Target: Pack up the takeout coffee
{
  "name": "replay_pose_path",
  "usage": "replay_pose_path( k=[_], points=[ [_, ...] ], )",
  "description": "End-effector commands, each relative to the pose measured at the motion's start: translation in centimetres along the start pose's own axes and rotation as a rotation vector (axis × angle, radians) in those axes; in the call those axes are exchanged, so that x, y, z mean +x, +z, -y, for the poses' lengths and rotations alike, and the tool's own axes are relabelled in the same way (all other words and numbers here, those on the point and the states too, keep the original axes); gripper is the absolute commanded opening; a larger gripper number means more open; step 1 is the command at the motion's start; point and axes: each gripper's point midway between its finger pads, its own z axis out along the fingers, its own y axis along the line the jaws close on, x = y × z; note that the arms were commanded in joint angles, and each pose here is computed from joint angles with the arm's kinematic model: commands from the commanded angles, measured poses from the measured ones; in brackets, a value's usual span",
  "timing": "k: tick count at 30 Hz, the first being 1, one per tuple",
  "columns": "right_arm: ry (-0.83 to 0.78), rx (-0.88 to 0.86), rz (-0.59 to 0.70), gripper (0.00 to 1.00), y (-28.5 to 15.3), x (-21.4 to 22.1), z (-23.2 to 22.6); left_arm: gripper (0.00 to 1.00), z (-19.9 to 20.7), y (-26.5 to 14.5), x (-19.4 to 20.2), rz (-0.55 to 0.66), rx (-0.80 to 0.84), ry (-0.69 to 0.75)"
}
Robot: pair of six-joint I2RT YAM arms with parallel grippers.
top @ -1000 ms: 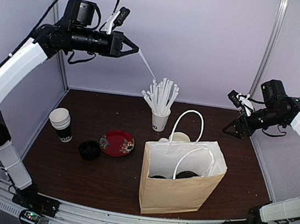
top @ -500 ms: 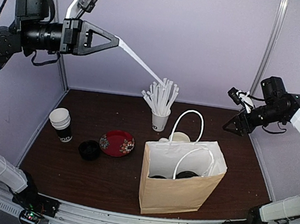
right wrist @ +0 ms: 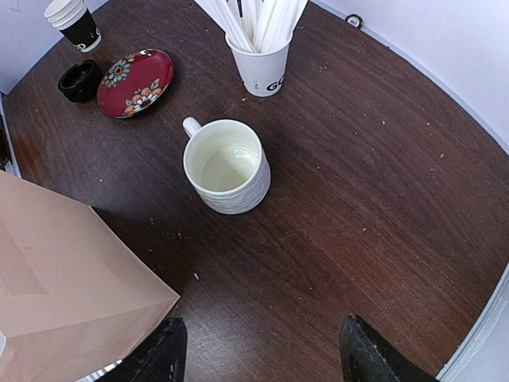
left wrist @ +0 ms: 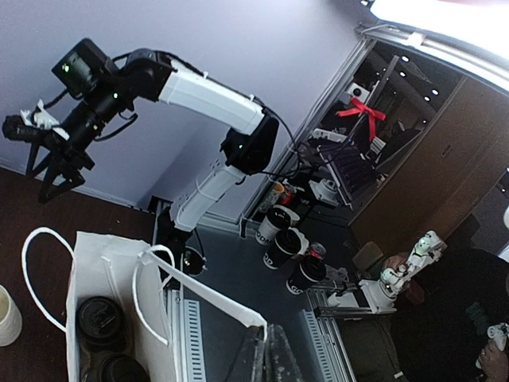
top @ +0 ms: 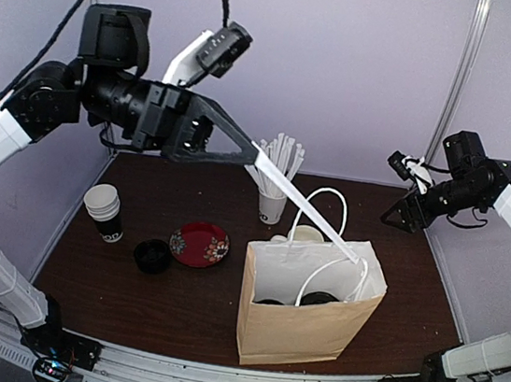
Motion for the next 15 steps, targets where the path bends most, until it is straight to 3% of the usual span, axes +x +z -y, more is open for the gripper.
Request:
replay_pose_path(
  k=[1,10,15],
  points=[
    [-0.015,0.038,0.008,0.70,-1.0,0.4,0.1,0.00,-4.2,4.4,2.4,-0.068,0.010,-0.065],
    [-0.027,0.052,0.018,0.70,-1.3,1.0,-0.1,0.00,-9.1,9.4,3.7,-0.113,-0.030,-0.119],
    [-0.030,0.047,0.027,0.70,-1.3,0.8,-0.2,0.00,-9.2,9.8,3.4,-0.130,-0.025,-0.123]
  ],
)
